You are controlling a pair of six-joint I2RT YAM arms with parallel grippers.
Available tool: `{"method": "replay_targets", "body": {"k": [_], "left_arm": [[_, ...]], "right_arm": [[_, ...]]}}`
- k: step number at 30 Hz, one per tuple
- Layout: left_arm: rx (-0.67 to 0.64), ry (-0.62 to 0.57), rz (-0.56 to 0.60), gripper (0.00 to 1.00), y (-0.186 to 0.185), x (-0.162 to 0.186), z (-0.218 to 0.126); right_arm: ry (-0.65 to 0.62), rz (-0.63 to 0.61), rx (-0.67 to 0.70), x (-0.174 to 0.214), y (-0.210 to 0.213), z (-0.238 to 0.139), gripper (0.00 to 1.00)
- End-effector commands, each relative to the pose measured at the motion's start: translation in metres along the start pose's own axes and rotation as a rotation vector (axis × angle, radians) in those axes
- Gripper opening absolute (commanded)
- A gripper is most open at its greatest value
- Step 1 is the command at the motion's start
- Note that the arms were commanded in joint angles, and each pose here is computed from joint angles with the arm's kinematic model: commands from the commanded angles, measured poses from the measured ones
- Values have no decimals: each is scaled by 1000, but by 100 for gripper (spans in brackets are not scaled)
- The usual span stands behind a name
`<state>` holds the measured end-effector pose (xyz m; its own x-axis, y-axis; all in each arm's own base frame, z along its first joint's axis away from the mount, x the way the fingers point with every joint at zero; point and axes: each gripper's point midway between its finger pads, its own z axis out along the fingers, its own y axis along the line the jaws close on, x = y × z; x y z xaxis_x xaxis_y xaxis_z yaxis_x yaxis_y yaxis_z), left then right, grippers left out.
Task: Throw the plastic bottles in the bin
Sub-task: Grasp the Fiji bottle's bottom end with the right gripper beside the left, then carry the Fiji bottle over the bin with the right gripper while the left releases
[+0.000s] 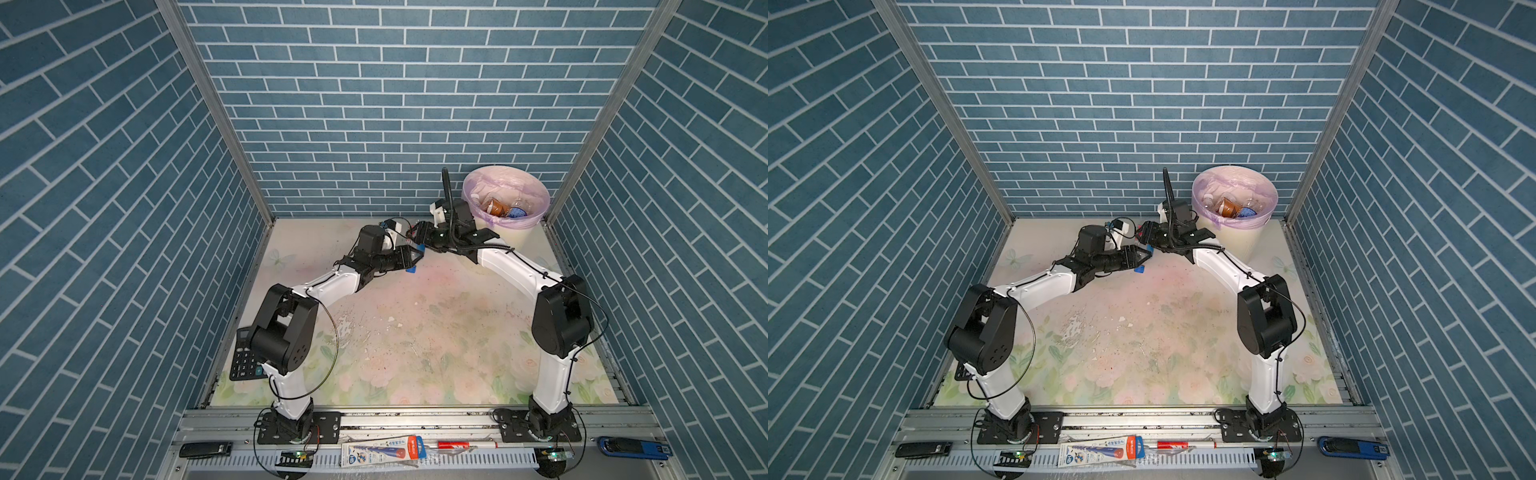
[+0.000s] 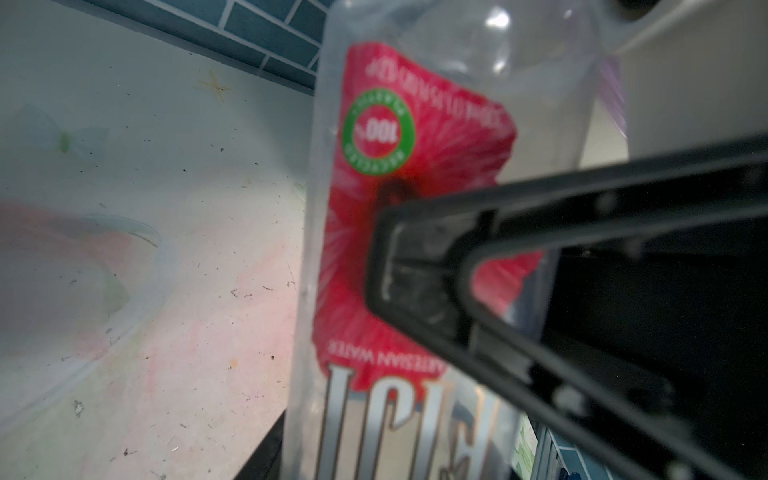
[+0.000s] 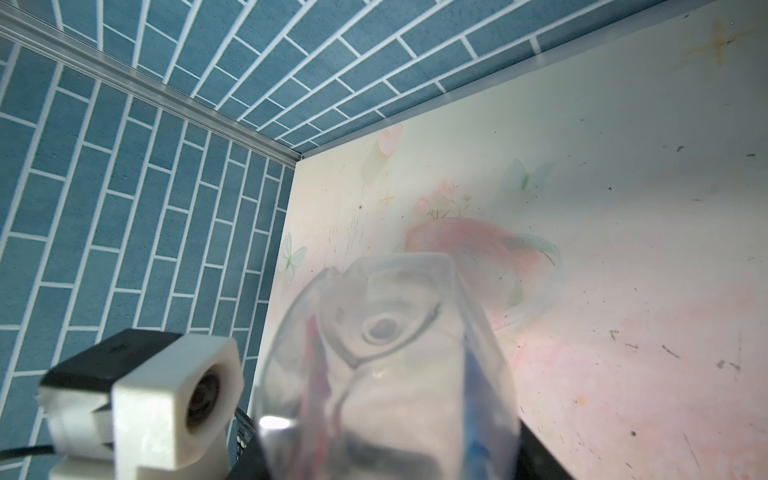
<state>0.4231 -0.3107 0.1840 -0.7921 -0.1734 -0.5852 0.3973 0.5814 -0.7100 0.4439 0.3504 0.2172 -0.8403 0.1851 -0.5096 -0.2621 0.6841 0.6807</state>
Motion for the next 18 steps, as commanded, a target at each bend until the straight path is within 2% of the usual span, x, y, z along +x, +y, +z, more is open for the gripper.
{"method": "replay_targets", "body": {"k": [1,6,8,10,14,18], "left_arm": [[47,-43,48,52,-23,-18,-7],[46,-36,45,52,-23,-15,-7],[45,-35,45,57,-23,-14,-8],[42,-36,45,62,-24,-14,-10],[21,-32,41,80,-20,-11,-13],[-12,-18,40,99,-14,-5,-17]], "right_arm": [[21,-5,-7,8,2,3,59],[12,-19,-8,3,7,-1,45],[5,-28,-2,1,8,-4,41],[0,-36,1,-2,8,-6,37],[-1,-52,4,-6,10,-9,31],[-17,-71,19,-17,9,-19,29]]}}
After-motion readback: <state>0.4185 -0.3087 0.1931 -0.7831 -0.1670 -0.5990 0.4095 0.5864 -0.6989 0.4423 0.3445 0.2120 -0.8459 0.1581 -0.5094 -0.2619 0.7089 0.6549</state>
